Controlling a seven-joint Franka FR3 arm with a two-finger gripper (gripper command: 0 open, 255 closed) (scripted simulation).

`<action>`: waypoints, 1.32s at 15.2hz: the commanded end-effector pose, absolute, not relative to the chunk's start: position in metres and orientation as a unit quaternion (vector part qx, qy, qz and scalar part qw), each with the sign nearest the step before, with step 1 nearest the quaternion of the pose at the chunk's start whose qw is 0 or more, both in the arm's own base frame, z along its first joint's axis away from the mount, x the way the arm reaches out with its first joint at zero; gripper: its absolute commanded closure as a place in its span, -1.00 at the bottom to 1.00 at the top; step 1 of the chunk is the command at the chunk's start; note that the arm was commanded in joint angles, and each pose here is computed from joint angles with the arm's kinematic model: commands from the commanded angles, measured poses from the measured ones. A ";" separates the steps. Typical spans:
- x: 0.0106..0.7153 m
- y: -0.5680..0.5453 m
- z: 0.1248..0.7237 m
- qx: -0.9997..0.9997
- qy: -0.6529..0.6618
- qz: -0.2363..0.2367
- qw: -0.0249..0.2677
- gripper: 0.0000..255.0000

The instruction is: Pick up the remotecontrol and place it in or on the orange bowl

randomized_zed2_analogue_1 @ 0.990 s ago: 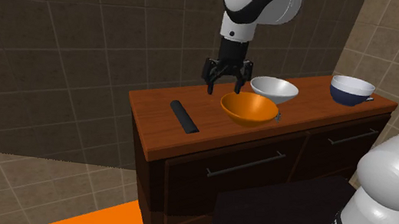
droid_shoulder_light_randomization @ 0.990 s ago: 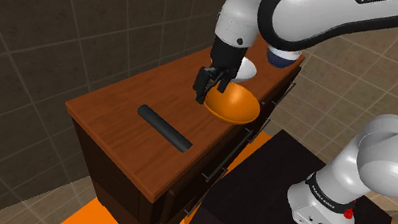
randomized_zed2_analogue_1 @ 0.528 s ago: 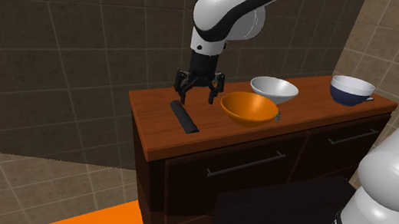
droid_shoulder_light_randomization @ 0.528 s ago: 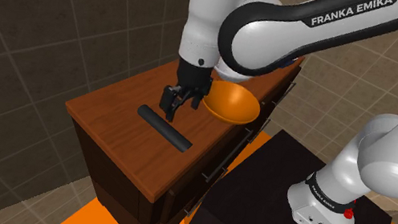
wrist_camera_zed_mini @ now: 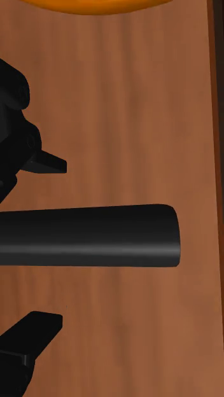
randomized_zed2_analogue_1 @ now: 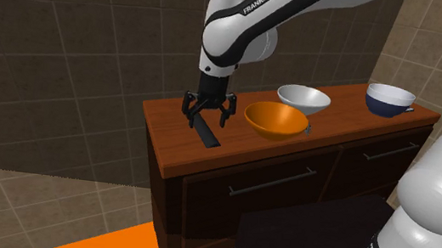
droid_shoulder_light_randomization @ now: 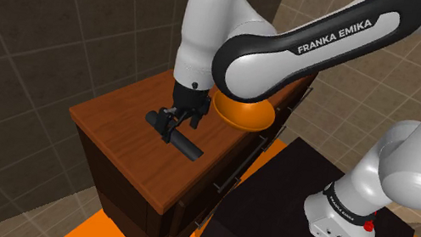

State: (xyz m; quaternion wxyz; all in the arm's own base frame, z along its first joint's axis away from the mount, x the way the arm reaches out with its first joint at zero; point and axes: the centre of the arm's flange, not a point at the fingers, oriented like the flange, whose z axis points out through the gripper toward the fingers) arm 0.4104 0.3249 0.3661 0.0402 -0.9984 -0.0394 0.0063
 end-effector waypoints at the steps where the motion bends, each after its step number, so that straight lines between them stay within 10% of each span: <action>1: 0.409 0.326 0.353 -0.998 -0.039 0.006 0.040 -1.00; 9: 0.409 0.326 0.353 -0.998 -0.039 0.006 0.040 -1.00; 10: 0.409 0.326 0.353 -0.998 -0.039 0.006 0.040 1.00; 20: 0.409 0.326 0.358 -0.998 -0.039 0.006 0.040 1.00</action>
